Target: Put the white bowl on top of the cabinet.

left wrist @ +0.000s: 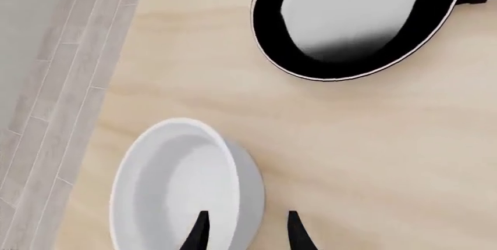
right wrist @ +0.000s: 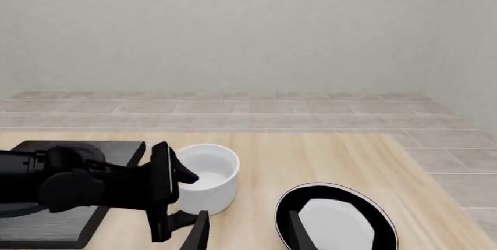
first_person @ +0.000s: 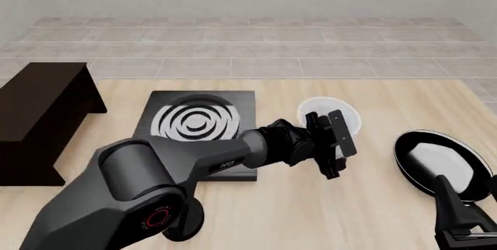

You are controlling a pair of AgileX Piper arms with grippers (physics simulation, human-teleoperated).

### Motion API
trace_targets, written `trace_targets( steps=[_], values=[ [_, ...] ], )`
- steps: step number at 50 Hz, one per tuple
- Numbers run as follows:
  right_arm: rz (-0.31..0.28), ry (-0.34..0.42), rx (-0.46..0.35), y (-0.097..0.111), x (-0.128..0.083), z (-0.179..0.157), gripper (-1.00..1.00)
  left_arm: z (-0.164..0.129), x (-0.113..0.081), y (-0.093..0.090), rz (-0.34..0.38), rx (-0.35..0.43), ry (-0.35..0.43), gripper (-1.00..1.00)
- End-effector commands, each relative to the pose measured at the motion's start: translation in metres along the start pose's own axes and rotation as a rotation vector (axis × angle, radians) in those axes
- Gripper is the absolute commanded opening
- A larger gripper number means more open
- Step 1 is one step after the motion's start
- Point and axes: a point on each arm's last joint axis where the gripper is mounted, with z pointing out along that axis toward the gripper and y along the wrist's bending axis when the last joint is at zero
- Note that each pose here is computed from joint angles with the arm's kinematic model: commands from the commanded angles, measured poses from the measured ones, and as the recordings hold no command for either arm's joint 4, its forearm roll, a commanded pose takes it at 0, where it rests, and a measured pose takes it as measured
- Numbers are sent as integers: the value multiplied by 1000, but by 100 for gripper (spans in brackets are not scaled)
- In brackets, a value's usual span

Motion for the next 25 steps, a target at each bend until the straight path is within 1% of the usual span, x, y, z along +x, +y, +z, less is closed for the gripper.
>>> trace_targets(
  steps=[1,3,5,15,19,20,21,23,25],
  values=[
    [0,-1,0,0,0,0,100,26,28,3,-56,43,108,100],
    [1,1,0,0,0,0,100,25,28,2,-53,43,106,100],
    [-1,-1,0,0,0,0,100,28,33,9,-64,38,118,100],
    [0,0,0,0,0,0,100,36,42,9,-73,55,158,100],
    [0,0,0,0,0,0,100,41,47,0,-79,78,183,100],
    [-1,-1,-1,0,0,0,100,42,47,0,-90,81,190,100],
    [0,0,0,0,0,0,100,42,48,-1,-85,82,189,100],
    [0,0,-1,0,0,0,100,41,45,-10,-85,98,195,100],
    [1,1,-1,0,0,0,100,40,44,-11,-82,102,197,100]
  ],
)
